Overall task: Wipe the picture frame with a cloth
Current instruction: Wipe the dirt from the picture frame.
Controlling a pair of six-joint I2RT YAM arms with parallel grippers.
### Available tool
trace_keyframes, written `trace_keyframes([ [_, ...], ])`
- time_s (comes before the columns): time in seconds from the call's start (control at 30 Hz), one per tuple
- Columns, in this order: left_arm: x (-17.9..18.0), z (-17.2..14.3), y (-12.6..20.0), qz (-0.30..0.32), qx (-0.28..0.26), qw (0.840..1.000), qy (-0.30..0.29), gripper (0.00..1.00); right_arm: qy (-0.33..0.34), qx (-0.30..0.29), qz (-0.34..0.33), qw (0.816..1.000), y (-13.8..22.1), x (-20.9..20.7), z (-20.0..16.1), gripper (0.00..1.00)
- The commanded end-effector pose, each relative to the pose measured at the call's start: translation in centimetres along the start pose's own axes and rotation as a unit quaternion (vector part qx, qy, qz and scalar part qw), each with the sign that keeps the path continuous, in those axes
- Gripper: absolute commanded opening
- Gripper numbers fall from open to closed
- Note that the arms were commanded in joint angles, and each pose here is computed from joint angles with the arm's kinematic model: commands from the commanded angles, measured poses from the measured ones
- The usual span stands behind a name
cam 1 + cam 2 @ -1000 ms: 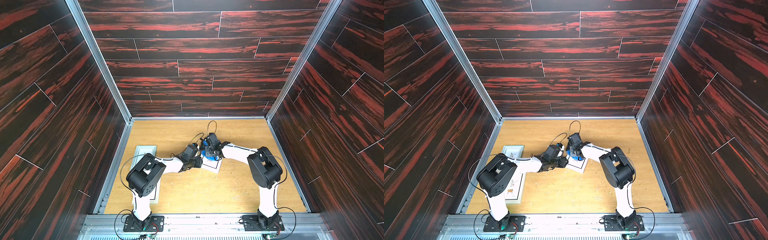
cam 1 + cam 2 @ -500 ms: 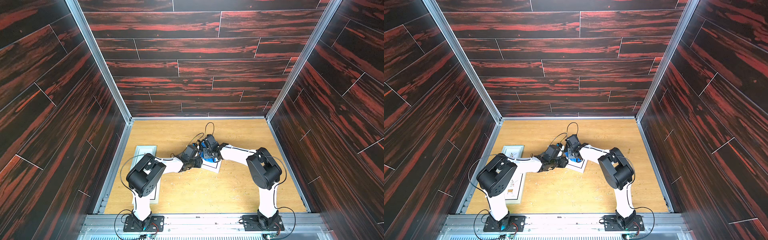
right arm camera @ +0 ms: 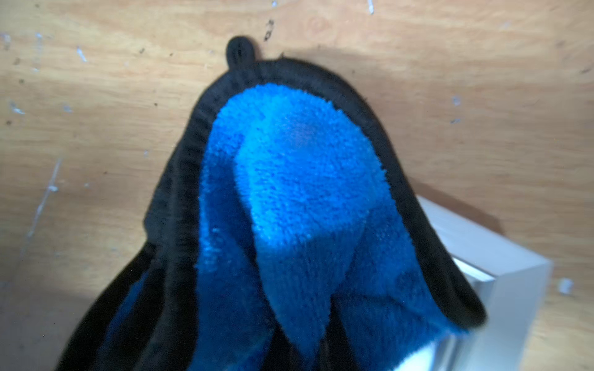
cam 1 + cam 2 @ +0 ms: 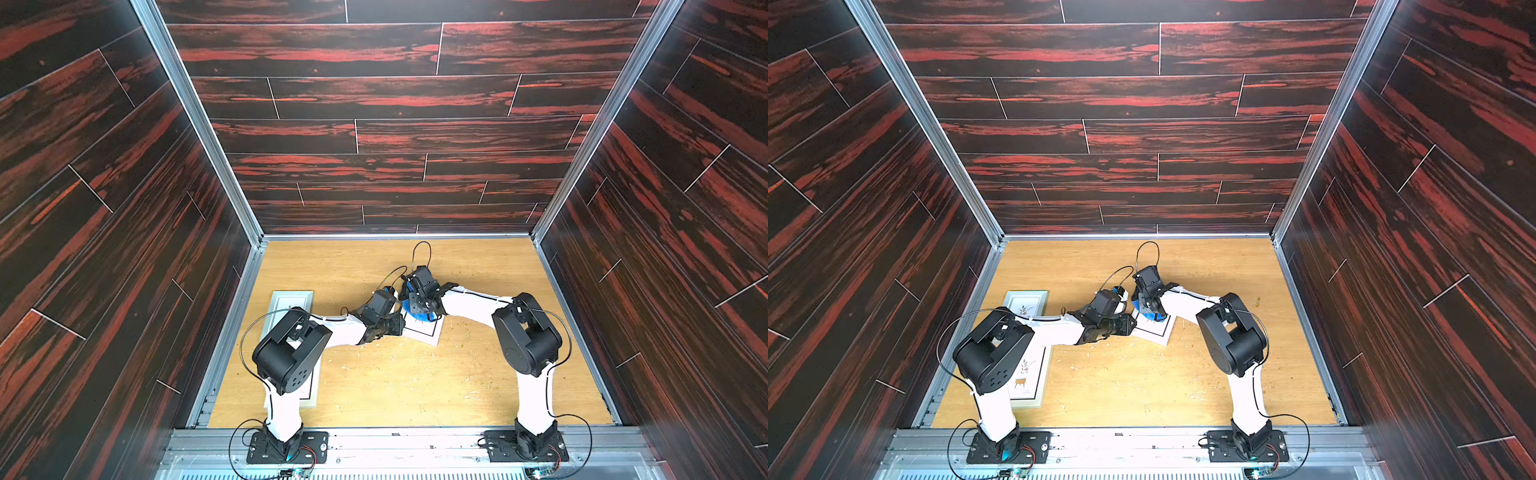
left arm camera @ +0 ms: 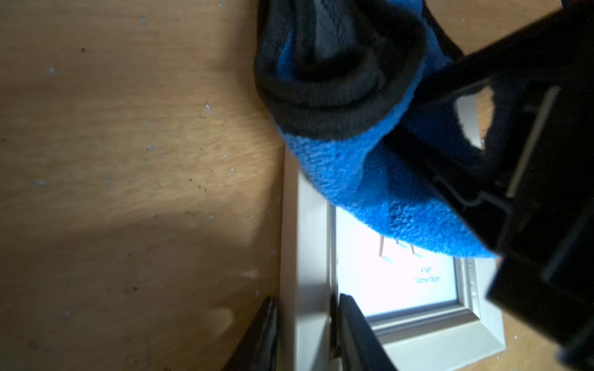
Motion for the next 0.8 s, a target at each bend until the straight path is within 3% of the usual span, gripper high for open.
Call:
trace_keyframes([
  [0.0, 1.8, -6.0, -0.6, 0.038, 0.117, 0.992, 0.022, 0.36, -0.01, -0.017, -0.055, 0.998, -1.2, -2.4, 2.6, 0.0],
  [0.13, 1.8, -6.0, -0.6, 0.039, 0.118, 0.992, 0.019, 0.36, -0.01, -0.01, -0.059, 0.998, -1.2, -3.1, 2.6, 0.0],
  [0.3, 2.0, -6.1, -0.8, 0.041, 0.123, 0.991, 0.019, 0.36, 0.004, -0.01, -0.021, 1.0, -1.2, 0.3, 1.7, 0.0],
  [0.43, 2.1, -6.2, -0.8, 0.046, 0.124, 0.991, 0.022, 0.36, -0.002, -0.024, -0.095, 0.995, -2.5, -1.1, 3.1, 0.0],
  [0.57, 2.2, -6.3, -0.7, 0.054, 0.124, 0.991, 0.022, 0.36, 0.0, -0.036, -0.134, 0.99, -1.3, -3.7, 3.4, 0.0],
  [0.77, 2.3, -6.2, -0.8, 0.054, 0.121, 0.991, 0.025, 0.36, 0.008, -0.02, -0.09, 0.996, -0.1, -2.4, 1.5, 0.0],
])
Point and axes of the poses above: each gripper's point midway between its finger pads, its own y axis back along the fingers, its own x axis along the line the jaws close on, z = x × y, the point moved 6 cm from there along y, back along the fingers, and after that the axes turned 14 degrees about -y, right-handed, at the moved point
